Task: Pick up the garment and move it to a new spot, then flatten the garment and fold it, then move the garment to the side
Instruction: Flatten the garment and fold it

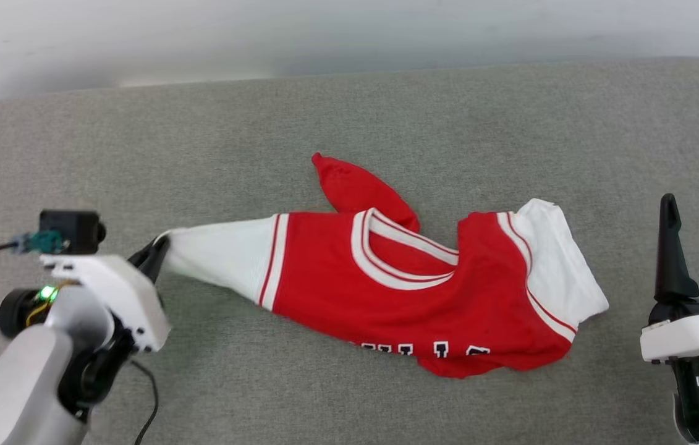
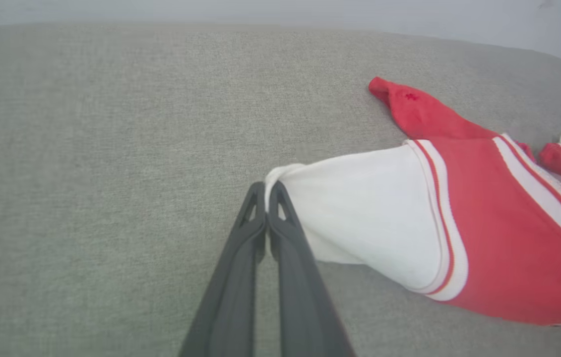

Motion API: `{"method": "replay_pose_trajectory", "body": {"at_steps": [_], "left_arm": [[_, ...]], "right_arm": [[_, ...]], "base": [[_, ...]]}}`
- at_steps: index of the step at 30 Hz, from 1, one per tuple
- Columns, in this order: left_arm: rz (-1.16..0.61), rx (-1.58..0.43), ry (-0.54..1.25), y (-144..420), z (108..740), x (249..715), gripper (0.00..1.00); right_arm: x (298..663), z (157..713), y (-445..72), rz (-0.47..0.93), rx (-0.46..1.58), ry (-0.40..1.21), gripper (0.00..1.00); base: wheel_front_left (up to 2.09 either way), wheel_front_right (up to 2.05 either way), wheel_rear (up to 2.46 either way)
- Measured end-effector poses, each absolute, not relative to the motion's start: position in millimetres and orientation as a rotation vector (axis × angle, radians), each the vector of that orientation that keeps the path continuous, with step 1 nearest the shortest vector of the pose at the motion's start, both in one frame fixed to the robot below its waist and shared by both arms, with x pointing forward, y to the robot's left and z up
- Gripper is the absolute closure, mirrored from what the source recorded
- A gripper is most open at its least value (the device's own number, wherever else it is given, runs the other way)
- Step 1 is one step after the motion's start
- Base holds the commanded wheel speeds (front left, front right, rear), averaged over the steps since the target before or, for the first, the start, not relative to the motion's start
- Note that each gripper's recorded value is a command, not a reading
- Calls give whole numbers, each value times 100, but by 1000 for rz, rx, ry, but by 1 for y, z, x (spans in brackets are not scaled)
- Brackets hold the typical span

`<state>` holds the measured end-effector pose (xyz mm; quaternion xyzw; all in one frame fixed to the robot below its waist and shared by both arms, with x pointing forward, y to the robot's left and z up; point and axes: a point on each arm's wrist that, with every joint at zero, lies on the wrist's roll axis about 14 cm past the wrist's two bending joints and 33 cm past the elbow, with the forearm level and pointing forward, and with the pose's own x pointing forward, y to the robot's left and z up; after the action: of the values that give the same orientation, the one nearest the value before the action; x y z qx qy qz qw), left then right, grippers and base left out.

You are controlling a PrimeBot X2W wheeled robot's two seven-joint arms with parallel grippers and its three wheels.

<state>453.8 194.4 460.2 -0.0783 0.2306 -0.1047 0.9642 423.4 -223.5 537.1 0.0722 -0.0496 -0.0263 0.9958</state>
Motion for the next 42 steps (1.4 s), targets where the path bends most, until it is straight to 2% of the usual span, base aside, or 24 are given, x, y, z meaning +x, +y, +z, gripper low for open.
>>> {"method": "replay_pose_trajectory", "body": {"at_steps": [7,17,18,19,20,23,29,30,33,36,42], "left_arm": [[-87,-193,539,225,432,408,100],[-40,-263,598,216,407,361,100],[-49,-266,596,212,407,359,76],[-64,-257,586,208,409,358,7],[-81,-249,569,204,412,358,0],[-105,-235,460,200,433,368,0],[-147,-153,104,202,501,386,0],[-171,-131,29,200,514,384,0],[-160,-109,-40,204,528,380,0],[-157,-85,-65,205,533,376,0],[-130,-95,-66,210,529,372,0]], "right_arm": [[423,525,-220,-44,146,-48,0],[420,522,-221,-47,146,-26,0],[420,521,-220,-46,147,-24,0],[419,521,-220,-45,148,-22,0],[418,521,-219,-43,149,-21,0],[417,522,-215,-31,152,-19,0],[414,530,-205,11,125,-7,0],[416,529,-200,42,102,35,0],[419,520,-191,111,31,146,0],[425,507,-186,175,-54,299,0],[451,485,-189,217,-147,588,0]], "base": [[0,0,0],[0,0,0],[0,0,0],[0,0,0],[0,0,0],[0,0,0],[0,0,0],[0,0,0],[0,0,0],[0,0,0],[0,0,0]]}}
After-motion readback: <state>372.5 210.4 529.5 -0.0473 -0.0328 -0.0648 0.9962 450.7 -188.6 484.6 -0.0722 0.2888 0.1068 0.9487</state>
